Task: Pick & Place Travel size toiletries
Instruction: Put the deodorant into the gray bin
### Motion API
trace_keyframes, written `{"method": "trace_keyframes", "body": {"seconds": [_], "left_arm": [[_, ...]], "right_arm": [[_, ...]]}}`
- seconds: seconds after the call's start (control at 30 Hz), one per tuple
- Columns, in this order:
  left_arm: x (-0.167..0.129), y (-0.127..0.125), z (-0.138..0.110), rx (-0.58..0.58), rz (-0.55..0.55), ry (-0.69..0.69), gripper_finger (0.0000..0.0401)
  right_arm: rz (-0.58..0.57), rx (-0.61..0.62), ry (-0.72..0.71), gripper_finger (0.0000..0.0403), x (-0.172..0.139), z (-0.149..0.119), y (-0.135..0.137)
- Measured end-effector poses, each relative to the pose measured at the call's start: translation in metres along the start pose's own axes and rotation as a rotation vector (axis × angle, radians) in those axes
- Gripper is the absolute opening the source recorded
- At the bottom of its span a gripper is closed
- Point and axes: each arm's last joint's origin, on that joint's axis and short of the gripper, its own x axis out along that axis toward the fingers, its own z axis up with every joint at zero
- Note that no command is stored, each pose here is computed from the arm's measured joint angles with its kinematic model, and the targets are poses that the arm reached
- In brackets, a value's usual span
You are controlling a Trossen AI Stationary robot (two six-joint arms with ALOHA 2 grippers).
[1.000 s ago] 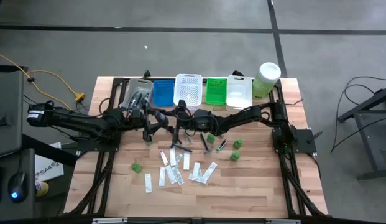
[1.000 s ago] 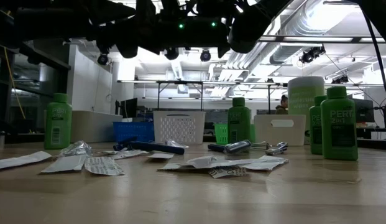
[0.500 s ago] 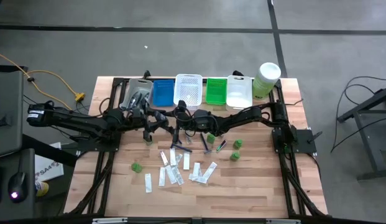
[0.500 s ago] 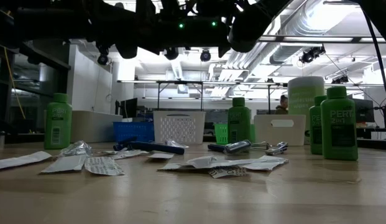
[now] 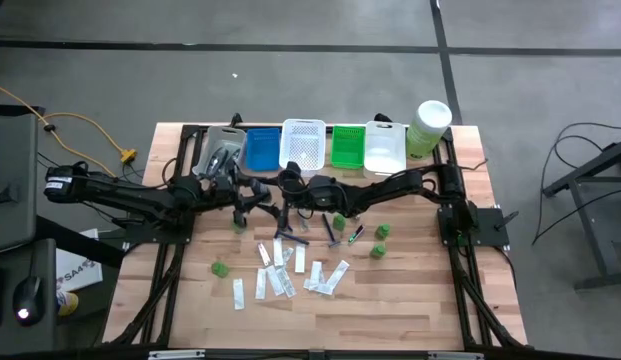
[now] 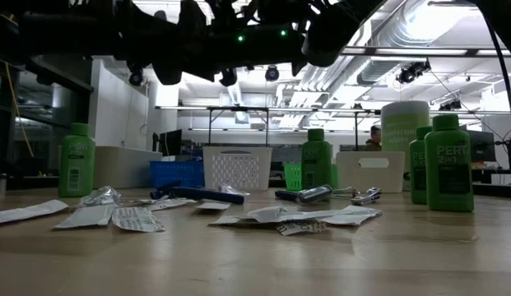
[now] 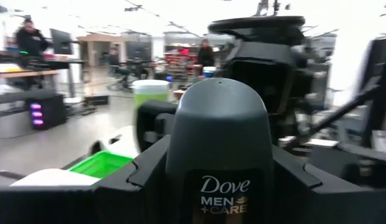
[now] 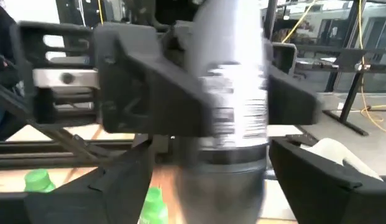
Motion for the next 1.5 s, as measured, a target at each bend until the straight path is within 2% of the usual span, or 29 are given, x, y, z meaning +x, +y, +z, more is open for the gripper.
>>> {"method": "trace_keyframes", "body": {"seconds": [0.17, 0.23, 0.43, 0.57, 0.93, 1.17, 1.37, 1.5], "left_arm": [[0.0, 0.003, 0.001, 0.037, 0.091, -0.005, 0.0187], [-0.001, 0.005, 0.0, 0.065, 0.172, 0.004, 0.0187], [-0.005, 0.016, -0.003, 0.137, 0.581, 0.067, 0.0187], [-0.009, 0.022, -0.004, 0.165, 0.801, 0.091, 0.0187], [-0.015, 0.062, -0.02, 0.119, 1.112, 0.162, 0.0187], [-0.027, 0.09, -0.038, -0.046, 1.181, 0.248, 0.0187], [-0.035, 0.111, -0.045, -0.221, 1.12, 0.33, 0.0188], [-0.04, 0.12, -0.048, -0.304, 1.092, 0.385, 0.0232]], "right_arm": [[-0.005, -0.005, 0.114, 0.0321, -0.007, 0.009, -0.002], [-0.017, 0.01, 0.169, 0.0319, -0.012, 0.014, -0.003], [-0.084, 0.003, 0.287, 0.0314, -0.025, 0.025, -0.006], [-0.103, -0.008, 0.309, 0.0314, -0.031, 0.034, -0.008], [-0.104, -0.026, 0.325, 0.0314, -0.031, 0.033, -0.01], [-0.116, -0.024, 0.323, 0.0314, -0.031, 0.032, -0.016], [-0.126, -0.022, 0.324, 0.0314, -0.03, 0.032, -0.02], [-0.126, -0.019, 0.327, 0.0314, -0.03, 0.032, -0.022]]}}
